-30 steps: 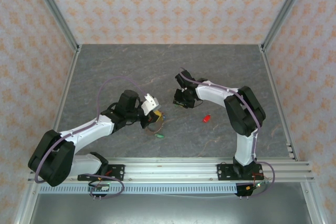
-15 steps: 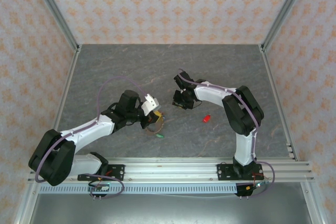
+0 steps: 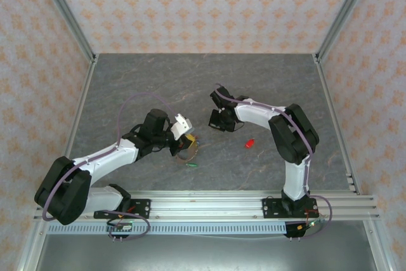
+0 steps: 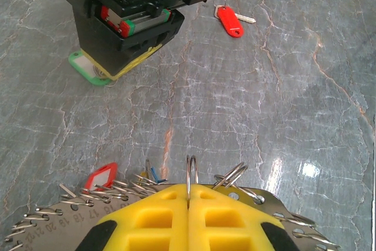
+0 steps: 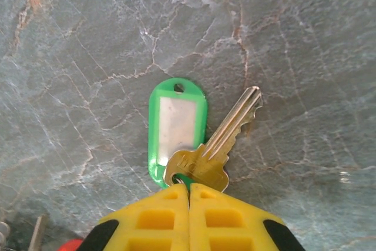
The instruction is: Put the keys on the keyring
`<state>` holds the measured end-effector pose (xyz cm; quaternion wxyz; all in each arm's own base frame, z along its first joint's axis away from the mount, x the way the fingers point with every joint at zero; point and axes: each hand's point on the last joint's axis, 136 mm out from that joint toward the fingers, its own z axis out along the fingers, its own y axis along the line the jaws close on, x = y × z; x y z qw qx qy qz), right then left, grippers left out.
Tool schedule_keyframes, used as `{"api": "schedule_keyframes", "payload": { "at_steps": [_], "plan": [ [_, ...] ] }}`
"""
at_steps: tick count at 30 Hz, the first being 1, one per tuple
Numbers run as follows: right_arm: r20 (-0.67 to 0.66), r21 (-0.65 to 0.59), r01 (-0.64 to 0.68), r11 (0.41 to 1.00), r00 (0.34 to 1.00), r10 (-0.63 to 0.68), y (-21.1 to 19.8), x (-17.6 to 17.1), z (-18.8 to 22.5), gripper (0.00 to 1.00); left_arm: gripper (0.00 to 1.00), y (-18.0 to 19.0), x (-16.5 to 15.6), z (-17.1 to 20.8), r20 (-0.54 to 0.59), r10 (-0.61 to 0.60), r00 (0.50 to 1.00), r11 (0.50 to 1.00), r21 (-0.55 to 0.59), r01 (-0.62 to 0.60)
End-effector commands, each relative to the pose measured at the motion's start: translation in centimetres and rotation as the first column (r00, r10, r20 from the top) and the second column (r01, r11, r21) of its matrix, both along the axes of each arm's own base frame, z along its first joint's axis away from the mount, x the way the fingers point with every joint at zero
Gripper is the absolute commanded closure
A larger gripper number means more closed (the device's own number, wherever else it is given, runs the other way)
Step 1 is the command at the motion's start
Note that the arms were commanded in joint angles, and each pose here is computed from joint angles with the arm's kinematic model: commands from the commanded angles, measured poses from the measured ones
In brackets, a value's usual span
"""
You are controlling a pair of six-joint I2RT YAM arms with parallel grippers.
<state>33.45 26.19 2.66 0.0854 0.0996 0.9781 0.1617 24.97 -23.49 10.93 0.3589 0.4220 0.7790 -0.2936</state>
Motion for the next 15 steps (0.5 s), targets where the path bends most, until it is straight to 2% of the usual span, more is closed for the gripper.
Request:
{"api": "schedule_keyframes", "payload": {
  "at_steps": [1, 7, 10, 15],
  "plan": [
    [-0.01, -0.129, -0.065, 0.99, 0.998, 0.064, -2.6, -1.6, 0.1, 0.95, 1.0, -0.4, 0.7, 1.6, 0.043, -0.022, 0.999, 0.999, -0.023, 0.023],
    [-0.046, -0.183, -0.142, 0.973, 0.99, 0.136, -4.6, -2.9, -0.7, 0.89, 1.0, -0.4, 0.6, 1.6, 0.042, -0.025, 0.999, 0.999, -0.025, 0.026],
    [-0.027, -0.147, -0.13, 0.981, 0.991, 0.128, -4.3, -2.8, -0.5, 0.84, 1.0, -0.4, 0.6, 1.6, 0.041, -0.026, 0.999, 0.999, -0.025, 0.027],
    [0.005, -0.086, -0.09, 0.992, 0.996, 0.091, -3.3, -2.1, 0.0, 0.81, 1.0, -0.5, 0.5, 1.6, 0.036, -0.027, 0.999, 0.999, -0.026, 0.028]
  ]
}}
